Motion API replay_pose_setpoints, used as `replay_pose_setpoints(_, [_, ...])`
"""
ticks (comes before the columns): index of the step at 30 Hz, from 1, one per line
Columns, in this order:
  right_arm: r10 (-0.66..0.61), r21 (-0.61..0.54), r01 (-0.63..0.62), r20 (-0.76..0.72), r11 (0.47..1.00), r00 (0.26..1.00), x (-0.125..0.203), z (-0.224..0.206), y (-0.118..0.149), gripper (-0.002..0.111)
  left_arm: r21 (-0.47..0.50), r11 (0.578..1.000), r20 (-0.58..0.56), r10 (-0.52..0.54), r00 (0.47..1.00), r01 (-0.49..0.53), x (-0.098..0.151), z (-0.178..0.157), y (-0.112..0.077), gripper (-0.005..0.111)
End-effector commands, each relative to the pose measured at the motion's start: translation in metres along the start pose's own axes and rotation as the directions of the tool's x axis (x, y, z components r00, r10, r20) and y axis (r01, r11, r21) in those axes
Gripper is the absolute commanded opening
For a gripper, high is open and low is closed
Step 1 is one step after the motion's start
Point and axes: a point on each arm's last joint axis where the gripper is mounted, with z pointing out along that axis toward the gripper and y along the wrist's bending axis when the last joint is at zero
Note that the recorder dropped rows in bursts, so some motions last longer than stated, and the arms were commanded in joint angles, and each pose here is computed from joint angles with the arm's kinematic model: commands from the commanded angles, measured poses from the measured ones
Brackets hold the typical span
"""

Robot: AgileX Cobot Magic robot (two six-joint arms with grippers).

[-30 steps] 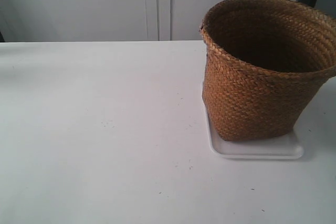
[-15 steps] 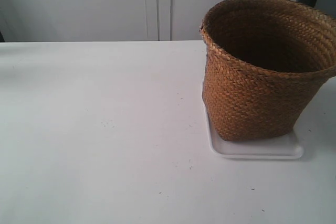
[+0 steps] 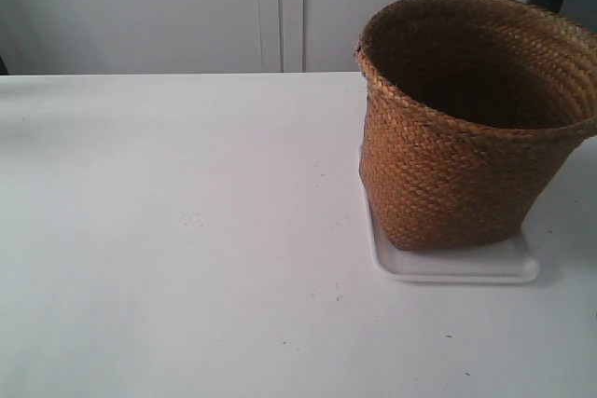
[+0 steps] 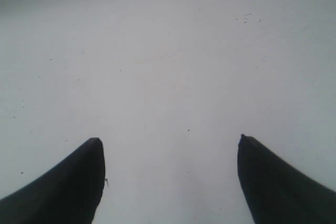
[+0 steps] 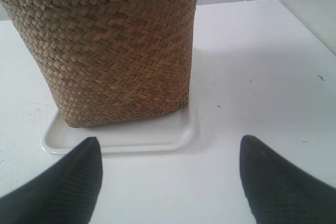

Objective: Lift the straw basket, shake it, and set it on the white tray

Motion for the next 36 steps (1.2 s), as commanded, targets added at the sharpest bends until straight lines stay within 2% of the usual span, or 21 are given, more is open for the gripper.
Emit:
replay_pose_setpoints(1, [-0.019, -0.002, 0.019, 0.005, 1.0, 1.0, 0.0001, -0.0002, 0.0, 0.068, 0.002, 1.0, -0.008, -0.015, 1.0, 0.015, 0.0017, 0.0002, -0.0003, 0.074])
replay_pose_setpoints(36, [0.001, -0.002, -0.001, 0.005, 1.0, 1.0, 0.0001, -0.0002, 0.0, 0.068, 0.002, 1.0, -0.008, -0.015, 1.0, 0.015, 0.0017, 0.0002, -0.0003, 0.074])
